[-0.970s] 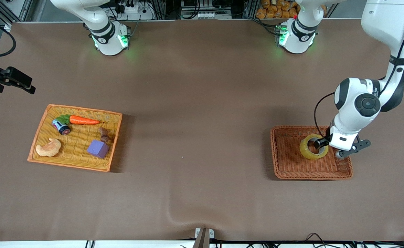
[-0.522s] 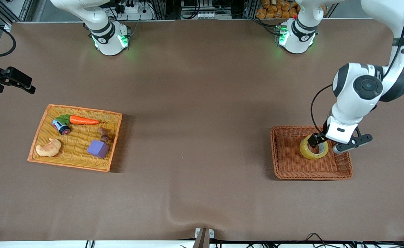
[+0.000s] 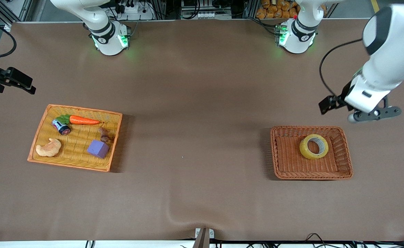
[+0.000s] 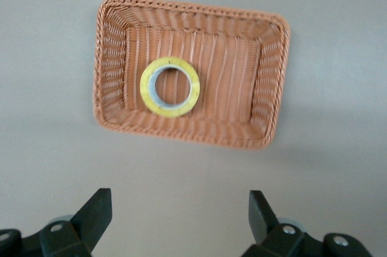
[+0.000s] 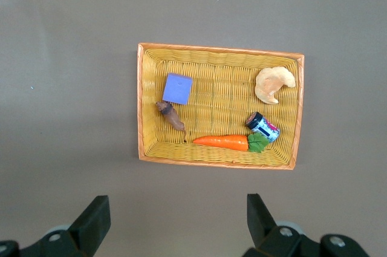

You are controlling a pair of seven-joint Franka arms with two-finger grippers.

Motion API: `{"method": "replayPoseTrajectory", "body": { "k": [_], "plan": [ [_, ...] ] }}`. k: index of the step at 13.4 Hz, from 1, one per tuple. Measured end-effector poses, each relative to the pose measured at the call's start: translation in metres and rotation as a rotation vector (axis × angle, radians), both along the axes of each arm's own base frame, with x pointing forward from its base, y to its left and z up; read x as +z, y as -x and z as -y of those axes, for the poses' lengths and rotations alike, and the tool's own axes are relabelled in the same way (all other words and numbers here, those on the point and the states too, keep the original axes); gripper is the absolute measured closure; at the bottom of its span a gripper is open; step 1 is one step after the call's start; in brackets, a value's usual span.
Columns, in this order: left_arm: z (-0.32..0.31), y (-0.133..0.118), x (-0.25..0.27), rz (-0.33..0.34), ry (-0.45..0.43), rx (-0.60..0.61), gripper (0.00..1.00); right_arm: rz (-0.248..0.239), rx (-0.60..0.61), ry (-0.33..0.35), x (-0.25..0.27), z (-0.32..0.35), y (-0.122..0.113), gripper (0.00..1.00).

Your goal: Transfer tape with both arms

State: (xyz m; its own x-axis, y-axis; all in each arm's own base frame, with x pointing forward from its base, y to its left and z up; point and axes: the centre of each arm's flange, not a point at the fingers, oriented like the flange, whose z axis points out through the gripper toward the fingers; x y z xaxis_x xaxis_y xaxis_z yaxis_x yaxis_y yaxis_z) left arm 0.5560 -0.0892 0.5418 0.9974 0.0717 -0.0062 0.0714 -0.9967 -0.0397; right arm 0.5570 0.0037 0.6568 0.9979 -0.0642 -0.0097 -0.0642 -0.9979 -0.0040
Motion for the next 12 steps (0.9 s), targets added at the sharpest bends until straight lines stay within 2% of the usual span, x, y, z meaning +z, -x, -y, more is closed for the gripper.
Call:
{"method": "replayPoseTrajectory", "body": {
  "k": [2,5,7,12],
  "plan": [
    [0.002,0.003,0.019,-0.013,0.002,-0.076,0.0,0.0,0.0,0.0,0.0,0.0,0.0,0.0],
    [0.007,0.006,0.036,-0.021,0.002,-0.127,0.0,0.0,0.0,0.0,0.0,0.0,0.0,0.0],
    [0.009,0.009,0.055,-0.006,0.004,-0.18,0.0,0.0,0.0,0.0,0.0,0.0,0.0,0.0],
    [0.002,0.021,0.089,-0.009,0.003,-0.183,0.0,0.0,-0.001,0.0,0.0,0.0,0.0,0.0]
  ]
}}
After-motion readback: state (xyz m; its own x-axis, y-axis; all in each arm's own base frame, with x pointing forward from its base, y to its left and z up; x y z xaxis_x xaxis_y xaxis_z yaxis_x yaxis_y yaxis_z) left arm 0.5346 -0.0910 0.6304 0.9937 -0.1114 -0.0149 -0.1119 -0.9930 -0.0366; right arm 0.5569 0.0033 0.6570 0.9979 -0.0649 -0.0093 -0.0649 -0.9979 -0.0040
